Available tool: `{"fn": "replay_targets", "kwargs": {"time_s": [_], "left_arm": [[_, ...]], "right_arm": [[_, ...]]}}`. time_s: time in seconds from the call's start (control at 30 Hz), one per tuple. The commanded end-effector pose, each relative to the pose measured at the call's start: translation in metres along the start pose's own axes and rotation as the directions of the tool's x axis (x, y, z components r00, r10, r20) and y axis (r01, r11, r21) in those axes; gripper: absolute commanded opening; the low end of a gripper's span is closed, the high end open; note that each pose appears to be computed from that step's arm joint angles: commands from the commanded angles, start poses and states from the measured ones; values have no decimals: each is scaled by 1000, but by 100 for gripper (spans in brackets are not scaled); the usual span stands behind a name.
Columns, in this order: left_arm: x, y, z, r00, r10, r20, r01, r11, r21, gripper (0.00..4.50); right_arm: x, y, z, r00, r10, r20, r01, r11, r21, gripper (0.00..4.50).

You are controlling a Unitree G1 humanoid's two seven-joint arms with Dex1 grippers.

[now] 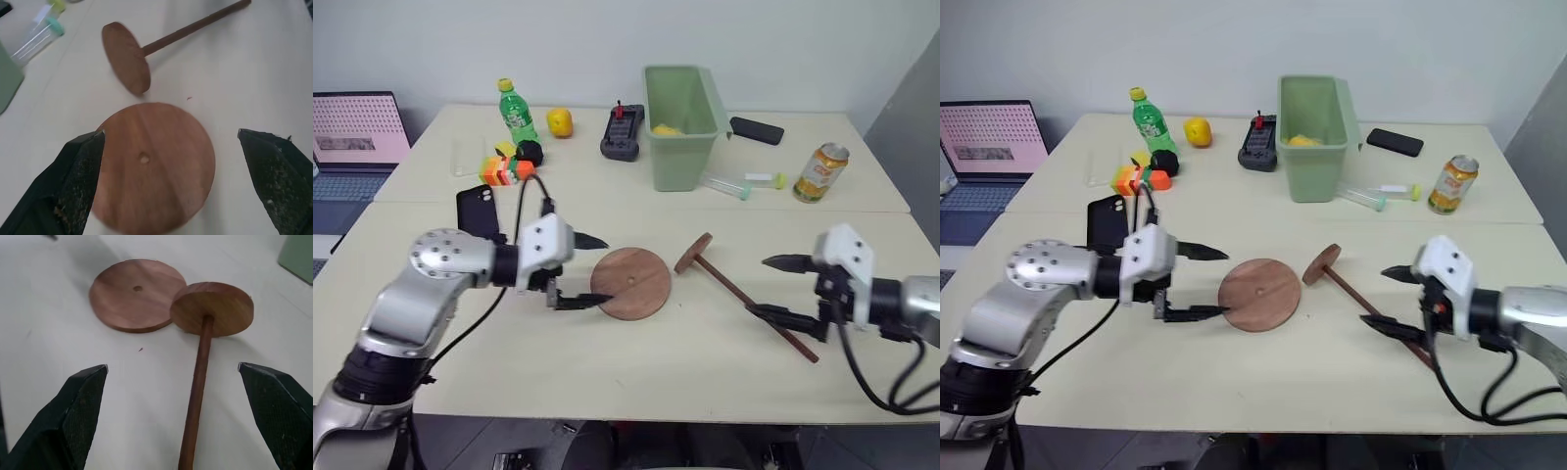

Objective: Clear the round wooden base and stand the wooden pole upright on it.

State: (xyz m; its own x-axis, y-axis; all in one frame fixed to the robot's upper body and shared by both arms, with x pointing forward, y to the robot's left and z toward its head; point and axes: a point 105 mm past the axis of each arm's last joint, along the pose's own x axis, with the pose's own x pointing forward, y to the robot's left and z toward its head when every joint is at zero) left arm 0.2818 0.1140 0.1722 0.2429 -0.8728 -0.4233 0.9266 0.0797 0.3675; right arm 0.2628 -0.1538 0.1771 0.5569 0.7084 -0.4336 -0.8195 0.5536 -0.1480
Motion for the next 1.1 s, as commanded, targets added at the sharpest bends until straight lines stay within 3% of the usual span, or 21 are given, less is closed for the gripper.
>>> {"fn": "replay_targets", "kwargs": {"time_s": [0.03, 0.27, 0.57, 0.73, 1.1], "left_arm": [[13, 0, 14, 1000, -13, 21, 12, 997, 77, 450], [36, -5, 24, 997, -30, 67, 21, 991, 136, 450], [47, -13, 24, 997, -10, 73, -2, 986, 167, 450], [51, -17, 25, 997, -1, 79, -12, 986, 167, 450], [56, -23, 26, 991, -17, 136, 1, 994, 113, 450]], "right_arm": [[17, -9, -5, 993, -36, -109, 42, 998, 45, 449], [50, -31, -16, 927, -62, -370, 92, 994, 65, 449], [66, -36, -18, 864, 81, -498, 28, 978, 209, 449], [71, -38, -14, 842, 116, -526, 4, 975, 220, 361], [74, -33, -16, 834, 156, -529, -9, 963, 271, 99]]}}
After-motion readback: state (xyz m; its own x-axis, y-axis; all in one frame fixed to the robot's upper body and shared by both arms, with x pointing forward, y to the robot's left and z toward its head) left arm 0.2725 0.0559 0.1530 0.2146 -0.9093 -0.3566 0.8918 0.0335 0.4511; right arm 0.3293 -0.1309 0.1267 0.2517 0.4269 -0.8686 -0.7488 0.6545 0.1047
